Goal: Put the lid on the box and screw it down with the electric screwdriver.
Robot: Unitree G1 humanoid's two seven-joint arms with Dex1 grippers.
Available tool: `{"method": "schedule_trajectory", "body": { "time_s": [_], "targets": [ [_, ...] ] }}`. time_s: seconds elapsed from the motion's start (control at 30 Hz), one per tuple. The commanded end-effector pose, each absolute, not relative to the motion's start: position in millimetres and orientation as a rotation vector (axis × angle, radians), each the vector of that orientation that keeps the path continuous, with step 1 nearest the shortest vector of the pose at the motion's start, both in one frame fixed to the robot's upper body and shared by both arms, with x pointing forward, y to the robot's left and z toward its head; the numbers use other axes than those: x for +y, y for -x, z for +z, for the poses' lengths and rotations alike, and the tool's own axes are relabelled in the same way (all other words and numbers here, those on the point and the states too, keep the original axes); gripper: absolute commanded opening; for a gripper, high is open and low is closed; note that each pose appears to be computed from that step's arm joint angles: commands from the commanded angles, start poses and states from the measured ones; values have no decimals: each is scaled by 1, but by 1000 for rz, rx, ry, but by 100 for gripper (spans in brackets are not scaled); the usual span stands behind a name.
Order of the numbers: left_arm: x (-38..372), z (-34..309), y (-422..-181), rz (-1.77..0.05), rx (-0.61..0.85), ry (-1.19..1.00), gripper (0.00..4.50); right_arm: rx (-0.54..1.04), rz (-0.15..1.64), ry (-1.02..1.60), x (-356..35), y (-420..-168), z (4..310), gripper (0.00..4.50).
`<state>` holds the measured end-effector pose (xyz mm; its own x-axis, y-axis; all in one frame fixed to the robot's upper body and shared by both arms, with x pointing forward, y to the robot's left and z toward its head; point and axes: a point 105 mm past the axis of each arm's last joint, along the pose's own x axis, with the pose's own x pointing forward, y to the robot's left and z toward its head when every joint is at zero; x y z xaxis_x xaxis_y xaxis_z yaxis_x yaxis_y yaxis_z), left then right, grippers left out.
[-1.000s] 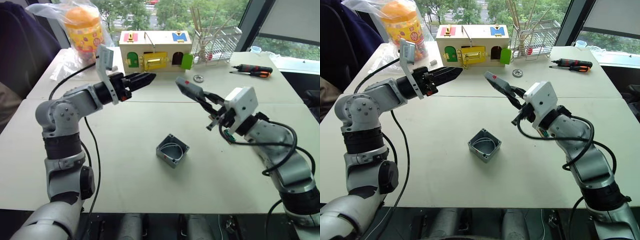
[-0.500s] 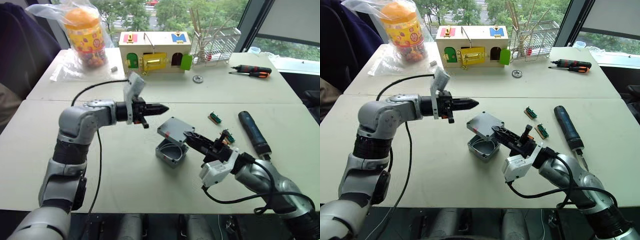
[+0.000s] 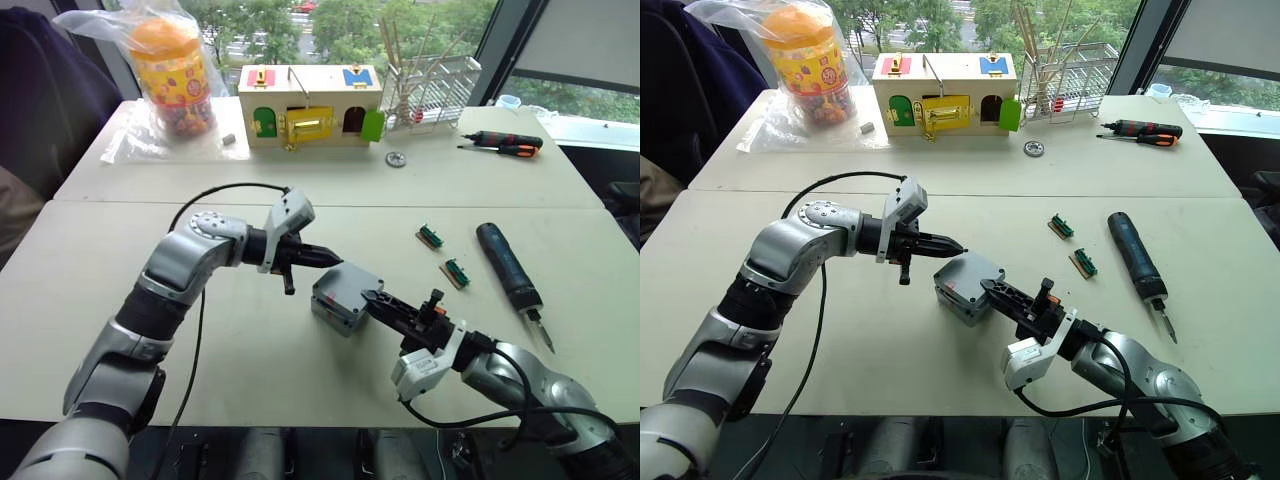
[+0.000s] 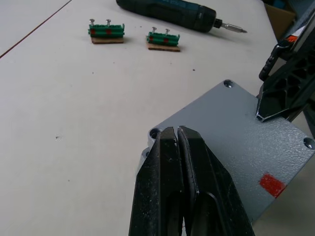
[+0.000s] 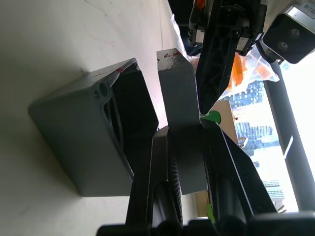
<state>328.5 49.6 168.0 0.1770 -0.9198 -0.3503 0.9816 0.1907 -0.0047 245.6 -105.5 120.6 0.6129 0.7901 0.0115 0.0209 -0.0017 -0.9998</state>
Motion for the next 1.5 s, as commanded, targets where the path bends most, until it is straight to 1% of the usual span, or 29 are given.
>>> {"method": "schedule_trajectory", "body": {
  "time_s": [0.03, 0.63, 0.8, 0.93, 1.0, 1.17, 1.23, 1.27, 1.5],
  "targets": [
    [43, 169, -325, -1401, 272, -281, 4, -757, 678, 1457, -103, -246, 124, 10],
    [38, 160, -312, -1460, 266, -367, 4, -743, 698, 1456, -100, -244, 112, 10],
    [40, 146, -308, -1473, 293, -462, 4, -728, 715, 1448, -99, -243, 106, 10],
    [42, 133, -311, -1461, 309, -539, 4, -724, 709, 1446, -100, -243, 105, 10],
    [44, 126, -312, -1454, 319, -569, 0, -722, 695, 1437, -102, -244, 106, 116],
    [44, 116, -318, -1426, 332, -613, 0, -735, 666, 1449, -103, -245, 111, 348],
    [43, 114, -319, -1425, 331, -622, 0, -736, 661, 1454, -104, -245, 112, 427],
    [43, 112, -319, -1425, 331, -631, 0, -736, 659, 1456, -104, -245, 112, 448],
    [49, 102, -320, -1416, 357, -678, 0, -739, 644, 1466, -108, -244, 116, 448]
  ]
}}
